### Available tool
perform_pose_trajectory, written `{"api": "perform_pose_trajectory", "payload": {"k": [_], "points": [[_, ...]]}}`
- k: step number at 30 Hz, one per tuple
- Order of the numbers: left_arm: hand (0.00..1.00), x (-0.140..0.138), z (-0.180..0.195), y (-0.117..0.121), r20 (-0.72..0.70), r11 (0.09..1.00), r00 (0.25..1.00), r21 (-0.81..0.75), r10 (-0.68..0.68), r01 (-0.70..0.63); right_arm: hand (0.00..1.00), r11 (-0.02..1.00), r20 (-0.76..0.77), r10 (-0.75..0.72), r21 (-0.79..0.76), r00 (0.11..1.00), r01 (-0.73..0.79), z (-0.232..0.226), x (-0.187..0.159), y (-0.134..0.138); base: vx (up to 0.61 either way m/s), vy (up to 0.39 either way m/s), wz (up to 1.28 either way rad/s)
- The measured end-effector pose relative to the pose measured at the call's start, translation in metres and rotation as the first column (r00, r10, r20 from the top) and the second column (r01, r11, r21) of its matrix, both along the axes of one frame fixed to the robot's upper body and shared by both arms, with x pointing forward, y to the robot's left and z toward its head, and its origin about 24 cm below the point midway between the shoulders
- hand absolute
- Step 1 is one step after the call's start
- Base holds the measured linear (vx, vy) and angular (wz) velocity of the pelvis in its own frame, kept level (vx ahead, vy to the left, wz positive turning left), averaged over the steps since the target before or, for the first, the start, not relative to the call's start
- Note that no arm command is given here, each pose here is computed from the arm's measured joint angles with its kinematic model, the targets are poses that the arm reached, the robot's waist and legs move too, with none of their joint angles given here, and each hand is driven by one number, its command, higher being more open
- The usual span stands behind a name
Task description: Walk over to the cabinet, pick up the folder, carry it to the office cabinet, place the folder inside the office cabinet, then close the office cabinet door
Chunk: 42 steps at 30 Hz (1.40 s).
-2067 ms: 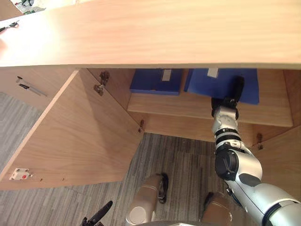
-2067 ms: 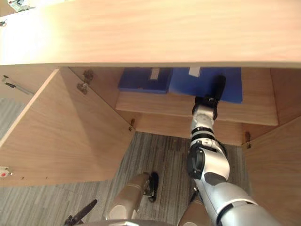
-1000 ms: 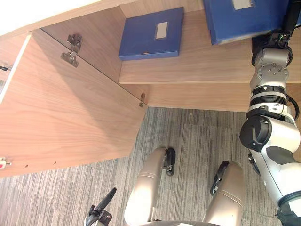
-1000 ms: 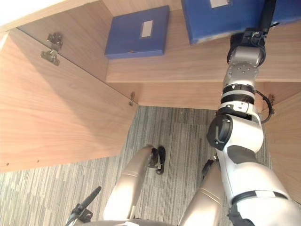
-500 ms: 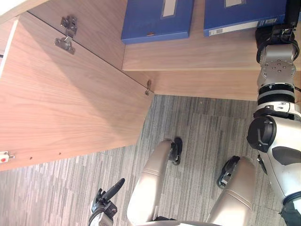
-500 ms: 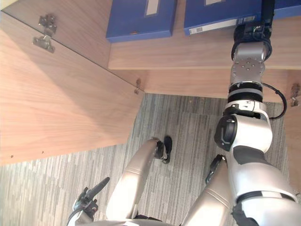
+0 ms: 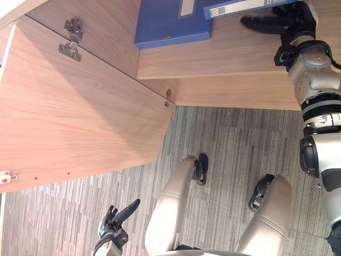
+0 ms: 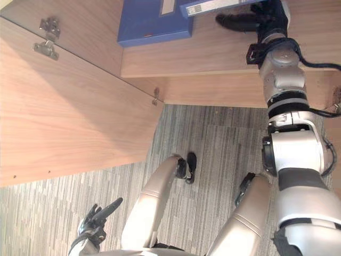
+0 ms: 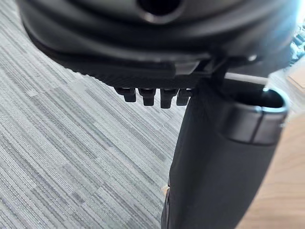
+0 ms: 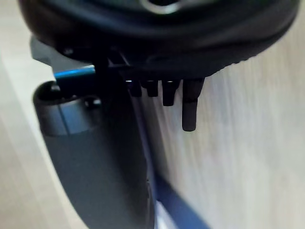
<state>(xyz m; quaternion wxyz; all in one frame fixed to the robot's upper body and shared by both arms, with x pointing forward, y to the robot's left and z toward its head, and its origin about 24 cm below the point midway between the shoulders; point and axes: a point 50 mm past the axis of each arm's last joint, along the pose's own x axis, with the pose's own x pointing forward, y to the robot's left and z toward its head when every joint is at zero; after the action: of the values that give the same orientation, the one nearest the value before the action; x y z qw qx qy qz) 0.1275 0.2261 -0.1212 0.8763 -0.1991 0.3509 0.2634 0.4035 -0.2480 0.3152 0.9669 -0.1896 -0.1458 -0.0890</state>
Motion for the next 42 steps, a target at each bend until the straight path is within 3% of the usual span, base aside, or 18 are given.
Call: {"api": "perform_pose_trajectory", "payload": {"k": [2, 7, 15, 17, 21, 30, 36, 42], "points": [[1.0, 0.003, 0.003, -0.002, 0.021, 0.999, 0.999, 0.014, -0.05, 0.049, 1.0, 0.972, -0.049, -0.029, -0.236, 0.998, 0.017, -0.008, -0.001, 0.002, 0.04, -0.06, -0.05], [1.0, 0.008, 0.009, -0.005, 0.056, 0.995, 0.994, 0.027, -0.093, 0.091, 1.0, 0.864, -0.097, -0.032, -0.503, 0.995, -0.021, -0.024, 0.001, 0.02, 0.07, -0.069, -0.05], [1.0, 0.019, 0.024, -0.007, 0.143, 0.995, 0.985, 0.046, -0.098, 0.092, 1.0, 0.688, -0.167, -0.043, -0.719, 0.985, -0.091, -0.054, 0.005, 0.041, 0.08, -0.05, -0.07], [1.0, 0.02, 0.027, -0.017, 0.164, 0.99, 0.977, 0.039, -0.14, 0.135, 1.0, 0.612, -0.209, -0.041, -0.778, 0.977, -0.14, -0.067, 0.004, 0.046, 0.06, -0.022, -0.04], [1.0, 0.018, 0.028, -0.027, 0.175, 0.987, 0.971, 0.019, -0.163, 0.162, 1.0, 0.494, -0.254, -0.056, -0.848, 0.966, -0.195, -0.089, 0.002, 0.054, 0.05, -0.003, -0.06], [1.0, 0.011, 0.025, -0.028, 0.155, 0.986, 0.974, 0.014, -0.166, 0.166, 1.0, 0.393, -0.276, -0.062, -0.89, 0.959, -0.231, -0.101, 0.003, 0.066, 0.05, -0.014, -0.07], [1.0, -0.001, 0.021, -0.03, 0.118, 0.985, 0.978, 0.008, -0.173, 0.173, 1.0, 0.312, -0.394, -0.069, -0.881, 0.916, -0.356, -0.138, 0.0, 0.076, 0.12, 0.011, -0.17], [1.0, -0.006, 0.018, -0.02, 0.083, 0.983, 0.98, 0.035, -0.183, 0.18, 1.0, 0.261, -0.568, -0.071, -0.804, 0.82, -0.534, -0.19, -0.01, 0.091, 0.15, 0.013, -0.15]]}}
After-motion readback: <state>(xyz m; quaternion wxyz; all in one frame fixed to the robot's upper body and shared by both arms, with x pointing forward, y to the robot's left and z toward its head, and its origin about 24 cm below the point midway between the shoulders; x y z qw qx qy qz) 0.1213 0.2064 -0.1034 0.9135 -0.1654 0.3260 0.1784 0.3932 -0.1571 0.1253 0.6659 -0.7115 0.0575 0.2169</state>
